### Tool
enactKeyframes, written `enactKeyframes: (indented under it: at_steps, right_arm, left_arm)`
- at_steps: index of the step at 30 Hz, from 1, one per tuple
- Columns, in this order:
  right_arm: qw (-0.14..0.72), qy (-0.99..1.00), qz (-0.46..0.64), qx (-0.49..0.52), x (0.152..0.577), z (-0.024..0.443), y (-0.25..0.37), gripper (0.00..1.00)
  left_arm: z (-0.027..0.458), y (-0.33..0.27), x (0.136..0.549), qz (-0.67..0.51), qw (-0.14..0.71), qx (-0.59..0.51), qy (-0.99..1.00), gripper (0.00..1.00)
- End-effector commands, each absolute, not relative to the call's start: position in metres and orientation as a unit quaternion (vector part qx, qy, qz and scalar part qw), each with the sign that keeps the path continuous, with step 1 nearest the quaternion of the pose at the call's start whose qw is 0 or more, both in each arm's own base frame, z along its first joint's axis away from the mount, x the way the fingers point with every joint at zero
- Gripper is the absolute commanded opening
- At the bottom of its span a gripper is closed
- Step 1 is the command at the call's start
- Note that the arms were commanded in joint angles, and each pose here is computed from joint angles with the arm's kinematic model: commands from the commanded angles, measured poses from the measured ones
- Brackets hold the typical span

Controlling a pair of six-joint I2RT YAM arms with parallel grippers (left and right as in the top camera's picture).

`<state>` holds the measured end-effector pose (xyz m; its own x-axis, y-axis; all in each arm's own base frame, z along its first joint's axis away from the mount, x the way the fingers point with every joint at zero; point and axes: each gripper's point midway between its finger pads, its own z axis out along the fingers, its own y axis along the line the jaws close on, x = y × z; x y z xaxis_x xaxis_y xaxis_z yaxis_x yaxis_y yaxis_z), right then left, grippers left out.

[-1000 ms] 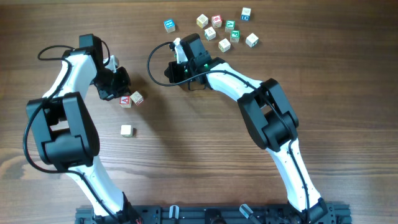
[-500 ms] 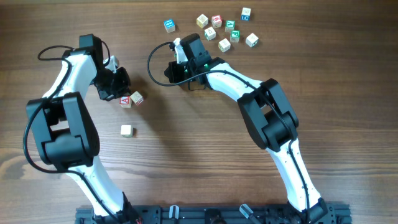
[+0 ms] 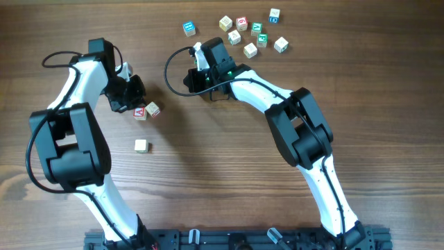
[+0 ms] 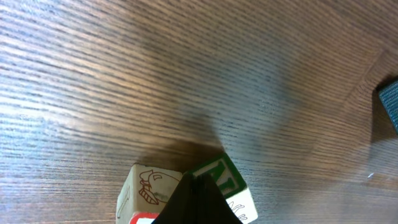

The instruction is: Form a circle

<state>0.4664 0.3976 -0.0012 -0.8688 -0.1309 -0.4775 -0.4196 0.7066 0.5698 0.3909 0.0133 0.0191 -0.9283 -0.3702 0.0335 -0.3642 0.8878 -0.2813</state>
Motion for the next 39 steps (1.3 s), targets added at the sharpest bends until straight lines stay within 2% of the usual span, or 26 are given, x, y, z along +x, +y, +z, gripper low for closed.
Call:
enactKeyframes:
  at_steps: [1,9,12,20,25,29,32,35,37,38,39]
  right_arm:
    - [0.196,0.925,0.3,-0.127,0.468,-0.033,0.376,0.05]
    - [0.196,0.925,0.3,-0.128,0.468,-0.033,0.376,0.04]
    - [0.196,0.925,0.3,-0.127,0.468,-0.033,0.376,0.04]
    - [0.19,0.927,0.296,-0.128,0.466,-0.035,0.374,0.04]
    - [0.172,0.934,0.28,-0.139,0.458,-0.033,0.364,0.04]
    - [0.164,0.947,0.252,-0.116,0.457,0.014,0.333,0.04]
    - [0.143,0.96,0.228,-0.081,0.439,0.054,0.314,0.06]
    - [0.101,0.968,0.226,-0.048,0.401,0.083,0.32,0.19]
    - [0.084,0.969,0.227,-0.046,0.38,0.087,0.336,0.53]
    - [0.076,0.969,0.23,-0.049,0.367,0.087,0.351,0.81]
    - [0.074,0.967,0.234,-0.068,0.353,0.082,0.371,0.99]
  left_arm:
    - [0.021,0.01,0.394,-0.149,0.011,-0.189,0.97,0.04]
    - [0.022,0.014,0.413,-0.148,0.052,-0.184,0.97,0.04]
    - [0.024,0.026,0.424,-0.143,0.076,-0.215,0.963,0.04]
    - [0.03,0.036,0.421,-0.141,0.071,-0.237,0.959,0.04]
    - [0.111,0.081,0.42,-0.136,0.132,-0.289,0.938,0.04]
    - [0.186,0.12,0.399,-0.117,0.222,-0.321,0.913,0.04]
    - [0.228,0.128,0.381,-0.114,0.27,-0.329,0.898,0.04]
    - [0.26,0.123,0.366,-0.118,0.306,-0.328,0.886,0.04]
    - [0.274,0.116,0.357,-0.126,0.317,-0.33,0.88,0.04]
    - [0.281,0.112,0.35,-0.128,0.322,-0.328,0.879,0.09]
    - [0.29,0.108,0.341,-0.127,0.328,-0.326,0.877,0.29]
